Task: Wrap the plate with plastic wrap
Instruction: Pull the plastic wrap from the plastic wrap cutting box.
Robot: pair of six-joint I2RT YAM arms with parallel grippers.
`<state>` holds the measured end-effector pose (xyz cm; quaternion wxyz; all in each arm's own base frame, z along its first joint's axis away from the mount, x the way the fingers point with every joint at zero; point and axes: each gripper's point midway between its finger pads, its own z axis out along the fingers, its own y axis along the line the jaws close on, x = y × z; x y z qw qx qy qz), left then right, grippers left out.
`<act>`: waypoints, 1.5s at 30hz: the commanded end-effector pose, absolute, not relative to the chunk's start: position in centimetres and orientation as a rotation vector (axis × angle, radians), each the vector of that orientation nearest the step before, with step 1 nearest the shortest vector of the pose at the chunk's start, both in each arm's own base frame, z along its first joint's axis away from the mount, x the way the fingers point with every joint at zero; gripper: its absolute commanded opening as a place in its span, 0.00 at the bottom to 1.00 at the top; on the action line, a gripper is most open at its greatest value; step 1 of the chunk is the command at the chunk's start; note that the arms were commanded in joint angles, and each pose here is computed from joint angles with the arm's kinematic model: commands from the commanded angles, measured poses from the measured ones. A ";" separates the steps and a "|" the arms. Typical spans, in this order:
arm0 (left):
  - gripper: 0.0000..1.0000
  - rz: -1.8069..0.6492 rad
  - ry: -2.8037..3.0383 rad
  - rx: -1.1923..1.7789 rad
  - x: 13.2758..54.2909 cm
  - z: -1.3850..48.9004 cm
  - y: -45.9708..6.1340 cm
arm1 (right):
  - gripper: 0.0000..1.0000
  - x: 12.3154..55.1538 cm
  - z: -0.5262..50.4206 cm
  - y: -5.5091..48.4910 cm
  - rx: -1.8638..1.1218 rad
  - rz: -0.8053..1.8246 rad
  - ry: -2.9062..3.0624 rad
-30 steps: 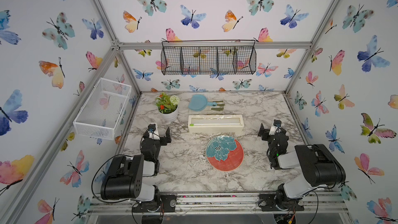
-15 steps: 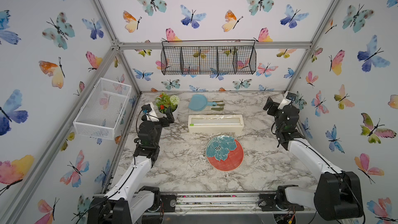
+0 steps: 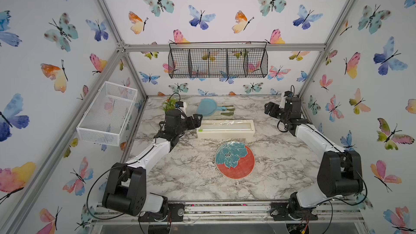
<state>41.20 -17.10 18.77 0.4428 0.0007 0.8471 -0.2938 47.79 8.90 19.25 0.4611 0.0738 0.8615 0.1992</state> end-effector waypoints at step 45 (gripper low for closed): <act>0.36 -0.634 2.394 0.299 44.7 10.3 -20.0 | 0.65 46.8 9.7 23.1 -0.496 0.971 2.332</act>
